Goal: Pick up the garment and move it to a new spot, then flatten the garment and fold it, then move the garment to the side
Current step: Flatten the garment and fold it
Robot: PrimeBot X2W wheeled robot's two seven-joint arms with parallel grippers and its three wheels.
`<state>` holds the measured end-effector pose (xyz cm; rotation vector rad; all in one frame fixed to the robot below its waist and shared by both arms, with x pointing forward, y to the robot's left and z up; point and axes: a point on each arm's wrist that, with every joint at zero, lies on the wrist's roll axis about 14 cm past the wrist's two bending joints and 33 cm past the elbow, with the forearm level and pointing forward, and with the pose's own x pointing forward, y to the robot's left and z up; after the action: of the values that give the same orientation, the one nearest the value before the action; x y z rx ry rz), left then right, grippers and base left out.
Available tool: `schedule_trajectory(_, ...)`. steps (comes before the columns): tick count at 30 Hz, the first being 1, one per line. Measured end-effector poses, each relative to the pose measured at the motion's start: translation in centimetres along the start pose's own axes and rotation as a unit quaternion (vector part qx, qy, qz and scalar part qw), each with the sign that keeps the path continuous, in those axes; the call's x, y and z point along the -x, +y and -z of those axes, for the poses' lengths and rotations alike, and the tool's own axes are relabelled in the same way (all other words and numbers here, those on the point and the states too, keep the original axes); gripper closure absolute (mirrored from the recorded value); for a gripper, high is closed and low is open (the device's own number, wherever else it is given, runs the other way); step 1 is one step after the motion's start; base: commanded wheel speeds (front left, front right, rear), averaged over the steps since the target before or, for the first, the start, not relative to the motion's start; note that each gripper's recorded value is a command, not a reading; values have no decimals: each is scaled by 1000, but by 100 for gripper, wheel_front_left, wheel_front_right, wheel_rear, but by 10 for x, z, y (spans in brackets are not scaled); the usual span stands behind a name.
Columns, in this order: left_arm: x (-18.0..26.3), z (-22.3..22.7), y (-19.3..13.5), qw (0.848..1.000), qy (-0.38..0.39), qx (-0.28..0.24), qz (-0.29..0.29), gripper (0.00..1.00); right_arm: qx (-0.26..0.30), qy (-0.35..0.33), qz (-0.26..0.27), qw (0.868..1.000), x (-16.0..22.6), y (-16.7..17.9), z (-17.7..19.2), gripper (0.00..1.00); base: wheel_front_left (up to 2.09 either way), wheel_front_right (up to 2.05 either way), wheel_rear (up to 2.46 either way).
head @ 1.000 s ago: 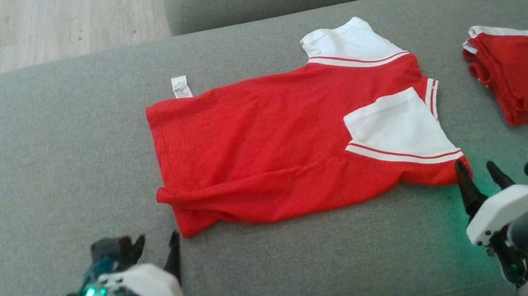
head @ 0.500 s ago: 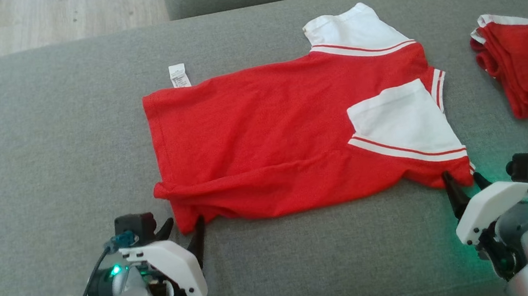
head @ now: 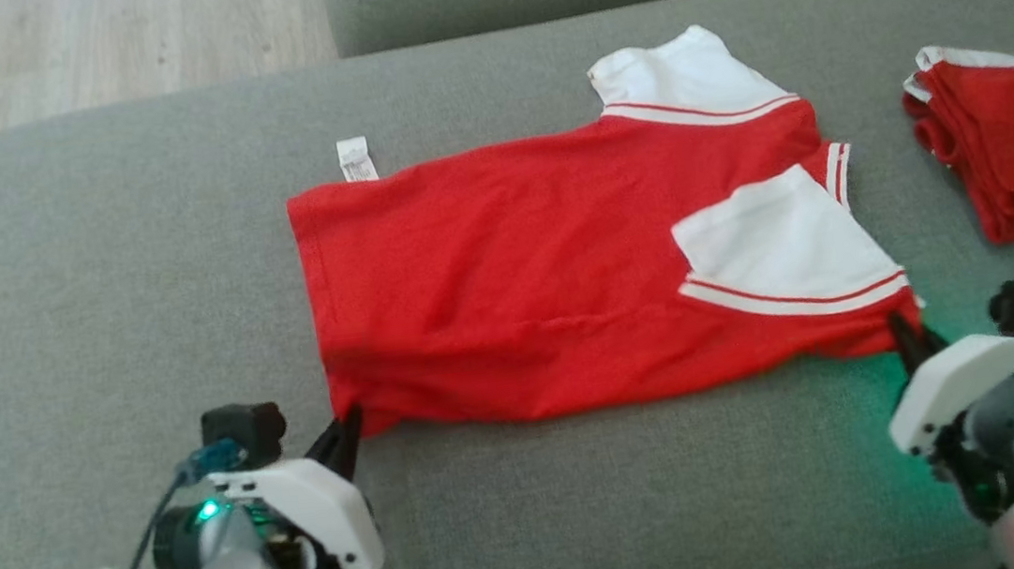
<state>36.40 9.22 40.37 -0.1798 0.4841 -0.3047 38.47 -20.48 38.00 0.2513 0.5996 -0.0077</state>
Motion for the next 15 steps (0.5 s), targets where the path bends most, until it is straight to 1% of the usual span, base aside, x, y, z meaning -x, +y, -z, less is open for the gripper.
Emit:
schedule_trajectory(4, 16, -6, 2, 1000, 0, -15, 20, 100, 14, -14, 8, 1000, 7, -11, -12, 100, 0, 0, 0)
schedule_trajectory(8, 34, 10, 0, 998, 38, -25, 39, 100, 19, -12, 6, 1000, 12, -14, -14, 100, 0, 0, 0)
schedule_trajectory(12, 51, 28, -4, 995, 77, -26, 55, 100, 25, 18, 3, 1000, 23, -15, 6, 100, 0, 0, 0)
schedule_trajectory(15, 60, 35, -10, 994, 87, -13, 61, 100, 26, 38, 5, 999, 33, -20, 20, 100, 0, 0, 0)
